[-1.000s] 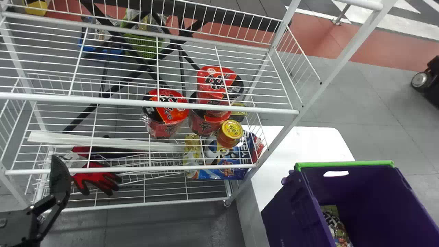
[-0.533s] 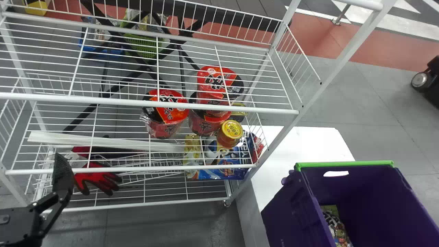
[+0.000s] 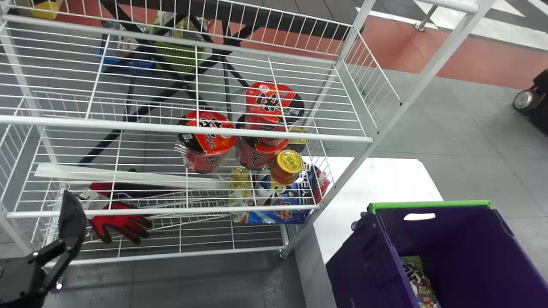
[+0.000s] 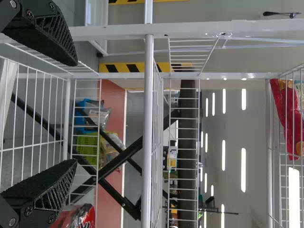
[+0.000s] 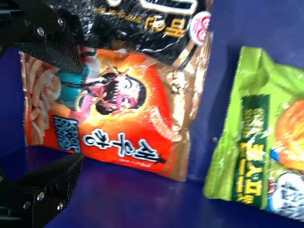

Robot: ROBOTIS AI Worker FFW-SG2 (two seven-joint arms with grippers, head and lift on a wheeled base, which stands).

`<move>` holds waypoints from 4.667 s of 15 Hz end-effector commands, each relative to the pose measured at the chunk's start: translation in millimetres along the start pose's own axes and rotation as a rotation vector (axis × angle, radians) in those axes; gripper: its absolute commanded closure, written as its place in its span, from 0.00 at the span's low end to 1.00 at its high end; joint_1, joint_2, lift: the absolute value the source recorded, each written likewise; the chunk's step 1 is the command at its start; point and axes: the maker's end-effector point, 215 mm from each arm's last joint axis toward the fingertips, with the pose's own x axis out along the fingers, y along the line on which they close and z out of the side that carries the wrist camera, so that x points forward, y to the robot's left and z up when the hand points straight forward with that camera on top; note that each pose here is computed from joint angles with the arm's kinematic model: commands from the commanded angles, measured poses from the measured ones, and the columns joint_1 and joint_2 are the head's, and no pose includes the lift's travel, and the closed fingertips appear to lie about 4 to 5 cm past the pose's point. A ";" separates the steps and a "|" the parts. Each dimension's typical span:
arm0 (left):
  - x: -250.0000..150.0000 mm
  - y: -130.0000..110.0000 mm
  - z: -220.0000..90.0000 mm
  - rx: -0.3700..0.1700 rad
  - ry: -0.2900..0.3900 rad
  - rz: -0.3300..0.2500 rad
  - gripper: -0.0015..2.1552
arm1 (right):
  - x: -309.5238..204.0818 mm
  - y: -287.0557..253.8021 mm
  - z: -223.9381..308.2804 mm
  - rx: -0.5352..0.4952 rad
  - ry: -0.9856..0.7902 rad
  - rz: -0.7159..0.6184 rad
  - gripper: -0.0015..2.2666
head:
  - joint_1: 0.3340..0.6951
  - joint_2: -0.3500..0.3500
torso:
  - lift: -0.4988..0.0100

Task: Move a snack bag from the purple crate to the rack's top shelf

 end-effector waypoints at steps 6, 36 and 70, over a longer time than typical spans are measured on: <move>9.8 4.2 -2.8 -0.020 -0.010 -0.006 0.04 | 8.4 28.4 -14.1 0.051 -0.050 0.054 0.10 | 1.00 0.00 | 0.10; 0.3 33.4 -8.3 -0.027 -0.013 0.004 0.04 | 10.5 29.8 13.1 0.076 -0.133 0.106 0.78 | 1.00 0.00 | 0.10; 1.0 25.2 7.1 -0.004 0.001 0.013 0.04 | -43.2 -16.8 72.7 0.093 -0.365 0.065 0.94 | 1.00 0.00 | 0.32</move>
